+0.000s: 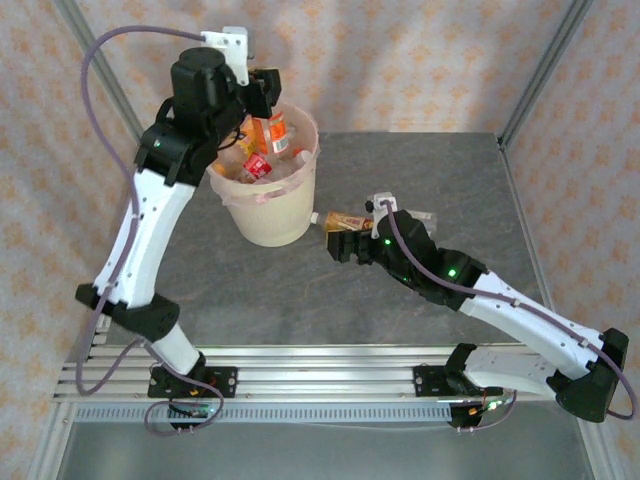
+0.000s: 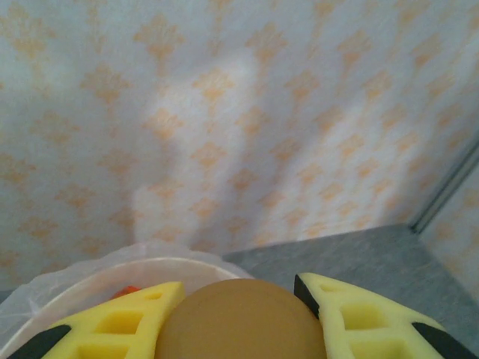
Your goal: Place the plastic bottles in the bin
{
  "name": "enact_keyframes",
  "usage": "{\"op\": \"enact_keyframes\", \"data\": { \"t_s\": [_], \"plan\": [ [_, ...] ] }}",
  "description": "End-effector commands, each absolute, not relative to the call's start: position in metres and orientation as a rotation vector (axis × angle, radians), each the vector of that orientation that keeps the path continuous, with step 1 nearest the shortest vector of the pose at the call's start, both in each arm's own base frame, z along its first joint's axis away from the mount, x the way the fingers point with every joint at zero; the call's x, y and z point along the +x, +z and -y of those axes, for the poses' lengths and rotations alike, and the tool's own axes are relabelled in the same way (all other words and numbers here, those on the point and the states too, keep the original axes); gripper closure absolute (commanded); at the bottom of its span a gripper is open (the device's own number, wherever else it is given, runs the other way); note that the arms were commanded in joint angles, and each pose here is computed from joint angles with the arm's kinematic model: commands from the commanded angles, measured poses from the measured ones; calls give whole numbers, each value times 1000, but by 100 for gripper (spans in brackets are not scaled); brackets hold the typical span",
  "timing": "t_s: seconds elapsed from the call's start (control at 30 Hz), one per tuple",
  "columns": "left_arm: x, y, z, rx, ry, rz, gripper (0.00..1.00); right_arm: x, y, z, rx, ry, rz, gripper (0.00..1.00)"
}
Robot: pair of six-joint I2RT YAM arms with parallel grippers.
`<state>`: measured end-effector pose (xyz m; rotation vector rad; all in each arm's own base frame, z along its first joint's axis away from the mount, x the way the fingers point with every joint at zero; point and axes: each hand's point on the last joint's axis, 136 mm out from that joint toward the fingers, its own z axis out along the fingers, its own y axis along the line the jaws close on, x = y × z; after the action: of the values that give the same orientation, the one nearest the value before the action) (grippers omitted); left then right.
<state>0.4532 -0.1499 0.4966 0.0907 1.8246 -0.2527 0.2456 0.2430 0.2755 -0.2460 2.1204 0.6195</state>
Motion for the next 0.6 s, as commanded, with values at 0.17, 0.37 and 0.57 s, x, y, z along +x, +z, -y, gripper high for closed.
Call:
{"op": "enact_keyframes", "data": {
  "t_s": [0.17,0.37,0.57],
  "plan": [
    [489,432,126,156,-29,-2036,87,245,282,-222,-140,572,-2120,1],
    [500,389,124,201,-5,-2161,86,249,271,-196,15,467,-2154,1],
    [510,360,127,229,10,-2225,76,253,260,-170,178,323,-2203,1]
  ]
}}
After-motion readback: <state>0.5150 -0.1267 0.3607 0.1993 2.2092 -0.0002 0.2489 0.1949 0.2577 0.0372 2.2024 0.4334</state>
